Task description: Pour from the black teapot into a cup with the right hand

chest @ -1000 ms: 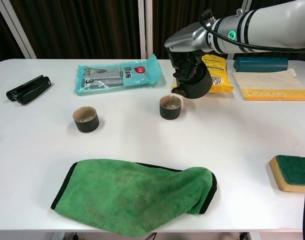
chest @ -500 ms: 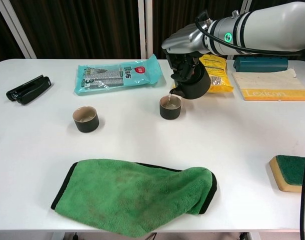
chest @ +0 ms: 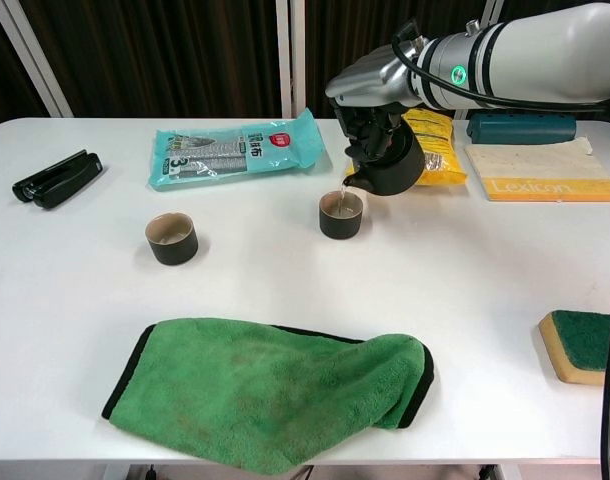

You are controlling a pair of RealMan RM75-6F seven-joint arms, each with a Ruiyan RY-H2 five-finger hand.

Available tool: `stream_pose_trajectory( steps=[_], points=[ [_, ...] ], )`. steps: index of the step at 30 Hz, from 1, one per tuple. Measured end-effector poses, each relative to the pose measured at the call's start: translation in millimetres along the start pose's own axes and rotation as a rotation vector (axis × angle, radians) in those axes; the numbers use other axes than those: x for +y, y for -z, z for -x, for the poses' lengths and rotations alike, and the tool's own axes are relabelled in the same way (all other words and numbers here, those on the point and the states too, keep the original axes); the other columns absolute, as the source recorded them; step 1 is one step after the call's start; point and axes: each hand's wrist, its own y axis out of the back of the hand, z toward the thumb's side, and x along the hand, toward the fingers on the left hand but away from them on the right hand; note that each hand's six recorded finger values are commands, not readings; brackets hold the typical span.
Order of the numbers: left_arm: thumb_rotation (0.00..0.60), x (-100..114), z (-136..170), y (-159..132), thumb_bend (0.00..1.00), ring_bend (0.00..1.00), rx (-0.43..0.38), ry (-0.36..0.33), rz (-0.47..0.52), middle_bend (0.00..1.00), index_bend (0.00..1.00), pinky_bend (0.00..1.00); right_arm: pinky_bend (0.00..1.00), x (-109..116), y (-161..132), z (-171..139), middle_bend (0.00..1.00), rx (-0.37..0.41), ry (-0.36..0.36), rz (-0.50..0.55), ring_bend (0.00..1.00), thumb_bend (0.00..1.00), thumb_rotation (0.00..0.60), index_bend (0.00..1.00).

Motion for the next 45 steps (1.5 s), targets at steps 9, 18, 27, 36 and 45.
stream_pose_trajectory(
  steps=[9,18,27,36,45],
  points=[
    [0.6,0.4,0.1,-0.1,0.13,0.07,0.0,0.0,0.0,0.09,0.21,0.23,0.55,0.6,-0.3,-0.4,1.0,-0.003,0.003,-0.016,0.97,0.53,0.6,1.0],
    [0.6,0.6,-0.1,-0.6,0.13,0.07,-0.001,0.0,-0.001,0.09,0.21,0.23,0.55,1.6,-0.8,-1.3,1.0,-0.004,0.009,-0.009,0.97,0.53,0.6,1.0],
    [0.6,0.5,0.3,-0.3,0.13,0.07,0.0,0.0,-0.002,0.09,0.21,0.23,0.55,1.1,-2.6,-0.4,1.0,0.001,0.012,-0.013,0.97,0.53,0.6,1.0],
    [0.6,-0.2,0.6,0.3,0.13,0.07,0.001,0.0,0.003,0.09,0.21,0.23,0.55,2.4,-4.1,-0.7,1.0,0.001,0.021,-0.023,0.97,0.53,0.6,1.0],
    [0.6,-0.2,1.1,1.4,0.13,0.07,0.003,0.0,0.002,0.09,0.21,0.23,0.55,2.4,-3.6,-1.2,1.0,-0.004,0.025,-0.044,0.97,0.53,0.6,1.0]
  ],
)
